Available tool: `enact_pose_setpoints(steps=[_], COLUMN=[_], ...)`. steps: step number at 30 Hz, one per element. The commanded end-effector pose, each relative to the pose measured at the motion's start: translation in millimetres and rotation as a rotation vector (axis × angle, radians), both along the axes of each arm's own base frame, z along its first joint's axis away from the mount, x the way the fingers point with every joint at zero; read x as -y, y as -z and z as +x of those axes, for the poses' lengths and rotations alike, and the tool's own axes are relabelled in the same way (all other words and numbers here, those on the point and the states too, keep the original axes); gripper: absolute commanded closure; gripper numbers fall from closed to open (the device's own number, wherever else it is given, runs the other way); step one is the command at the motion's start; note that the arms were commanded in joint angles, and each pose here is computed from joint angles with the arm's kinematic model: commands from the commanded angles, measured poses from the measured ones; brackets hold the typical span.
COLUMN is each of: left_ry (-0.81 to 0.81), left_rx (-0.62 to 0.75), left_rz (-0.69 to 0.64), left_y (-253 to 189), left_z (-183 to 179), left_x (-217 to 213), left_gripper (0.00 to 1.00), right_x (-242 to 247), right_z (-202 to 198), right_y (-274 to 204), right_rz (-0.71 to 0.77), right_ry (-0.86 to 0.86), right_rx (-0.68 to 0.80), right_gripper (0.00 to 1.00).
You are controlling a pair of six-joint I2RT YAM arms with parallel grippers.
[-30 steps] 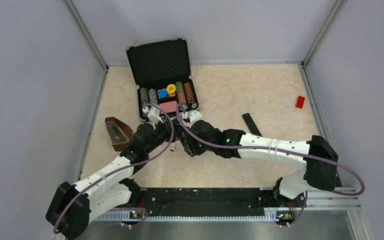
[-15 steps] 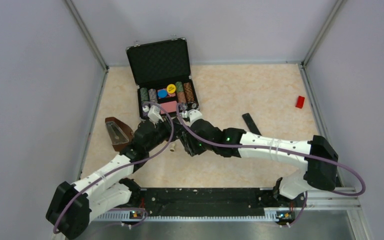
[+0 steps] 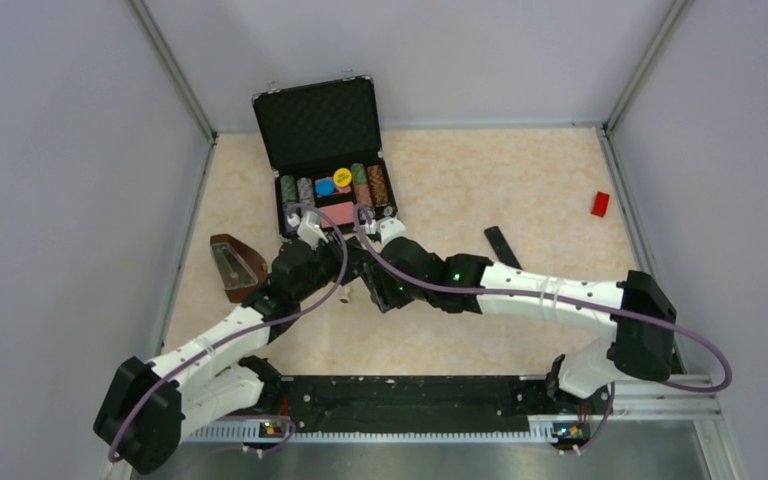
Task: Load the batteries into the remote control
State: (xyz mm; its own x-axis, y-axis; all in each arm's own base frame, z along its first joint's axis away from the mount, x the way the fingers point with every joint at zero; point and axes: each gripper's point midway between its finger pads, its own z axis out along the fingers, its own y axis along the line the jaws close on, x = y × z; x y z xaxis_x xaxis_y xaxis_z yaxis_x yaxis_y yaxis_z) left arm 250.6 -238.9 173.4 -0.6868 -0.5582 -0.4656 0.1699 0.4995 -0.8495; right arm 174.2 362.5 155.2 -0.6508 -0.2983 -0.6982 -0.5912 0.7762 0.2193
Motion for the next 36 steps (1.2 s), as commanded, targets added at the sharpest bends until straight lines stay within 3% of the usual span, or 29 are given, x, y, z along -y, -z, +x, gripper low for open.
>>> enact_pose_setpoints(steps=[1,16,24,28,36], left_ry=[0.036,0.015,0.0,0.001,0.008], left_rx=[0.04,0.01,0.007,0.009,0.037], left_rz=[-0.093,-0.082,-0.081,-0.085,-0.143], left_y=[-35,-28,-27,-29,-54], left_z=[2,7,10,11,8], left_x=[13,13,12,12,13], left_gripper=[1.0,1.0,1.0,1.0,1.0], right_x=[-11,-12,-11,-11,22], right_z=[13,14,16,15,16], right_y=[-31,-37,-56,-72,-116], right_rz=[0.08,0.085,0.121,0.161,0.326], right_ry=[0.036,0.035,0.04,0.041,0.18], right_rx=[0.06,0.071,0.093,0.099,0.093], right_gripper=[0.52,0.45,0.29,0.22,0.22])
